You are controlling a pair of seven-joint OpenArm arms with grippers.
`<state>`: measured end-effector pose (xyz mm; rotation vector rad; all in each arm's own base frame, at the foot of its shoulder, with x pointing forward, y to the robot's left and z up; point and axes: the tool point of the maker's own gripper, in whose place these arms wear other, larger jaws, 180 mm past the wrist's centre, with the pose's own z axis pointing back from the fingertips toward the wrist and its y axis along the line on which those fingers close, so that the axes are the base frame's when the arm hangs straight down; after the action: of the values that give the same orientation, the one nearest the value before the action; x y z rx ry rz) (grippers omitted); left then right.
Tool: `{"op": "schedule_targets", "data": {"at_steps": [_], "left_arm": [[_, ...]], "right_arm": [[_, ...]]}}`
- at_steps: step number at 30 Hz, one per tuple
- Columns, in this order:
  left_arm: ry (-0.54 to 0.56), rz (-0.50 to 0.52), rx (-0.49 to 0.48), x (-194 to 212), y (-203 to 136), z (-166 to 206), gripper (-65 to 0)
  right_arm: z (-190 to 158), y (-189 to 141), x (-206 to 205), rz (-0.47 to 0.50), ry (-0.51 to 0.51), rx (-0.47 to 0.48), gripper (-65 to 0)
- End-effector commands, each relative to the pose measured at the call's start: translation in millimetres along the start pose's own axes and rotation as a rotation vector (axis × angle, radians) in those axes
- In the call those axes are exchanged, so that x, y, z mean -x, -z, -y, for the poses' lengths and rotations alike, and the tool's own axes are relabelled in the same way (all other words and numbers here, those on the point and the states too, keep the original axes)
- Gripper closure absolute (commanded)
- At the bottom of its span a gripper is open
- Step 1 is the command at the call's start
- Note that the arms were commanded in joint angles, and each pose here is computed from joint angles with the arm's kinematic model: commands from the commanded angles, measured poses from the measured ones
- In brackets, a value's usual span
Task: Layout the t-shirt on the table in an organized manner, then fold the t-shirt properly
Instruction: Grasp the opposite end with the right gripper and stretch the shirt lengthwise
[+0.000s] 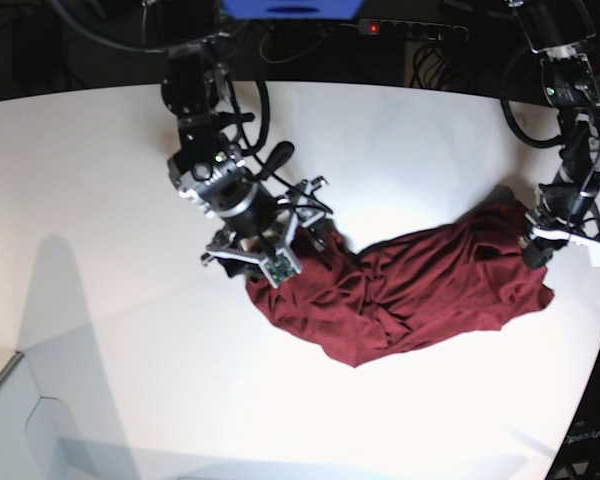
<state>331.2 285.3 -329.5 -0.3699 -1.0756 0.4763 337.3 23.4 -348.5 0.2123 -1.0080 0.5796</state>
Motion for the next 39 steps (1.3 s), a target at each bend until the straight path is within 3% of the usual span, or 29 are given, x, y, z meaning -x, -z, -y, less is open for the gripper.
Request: {"op": "schedule_targets", "data": {"at_steps": [1, 5, 8, 10, 14, 15, 21, 27, 32, 39], "left_arm": [[0.016, 0.054, 0.027, -19, -1, 7, -0.3], [0.016, 0.051, 0.024, -18, -1, 6, -0.2], [0.018, 0.044, 0.018, -16, -3, 4, -0.2], [0.021, 0.044, 0.017, -17, -3, 3, -0.2], [0.005, 0.062, -0.012, -23, -7, -10, -0.2], [-0.007, 0.068, -0.025, -25, -7, -16, -0.2], [-0.051, 0.153, -0.094, -50, -26, -46, -0.2], [-0.049, 0.217, -0.108, -77, -36, -53, -0.2], [-0.013, 0.265, -0.083, -94, -44, -38, -0.2], [-0.009, 0.291, -0.053, -105, -40, -25, -0.2]], "right_arm": [[3, 3, -22, 0.061, 0.0, 0.002, -46.9], [4, 18, -16, 0.026, 0.0, -0.015, -46.5], [4, 28, -10, -0.002, 0.0, -0.029, -40.7], [4, 33, -7, -0.015, 0.0, -0.035, -30.7], [13, 33, -14, -0.002, -0.005, -0.017, -1.3], [22, 32, -15, 0.0, 0.007, 0.003, 0.0], [124, -14, -52, 0.141, 0.104, 0.264, 0.0], [189, -52, -95, 0.263, 0.135, 0.43, 0.0], [214, -64, -117, 0.318, 0.151, 0.482, 0.0], [215, -51, -125, 0.32, 0.157, 0.457, 0.0]]}}
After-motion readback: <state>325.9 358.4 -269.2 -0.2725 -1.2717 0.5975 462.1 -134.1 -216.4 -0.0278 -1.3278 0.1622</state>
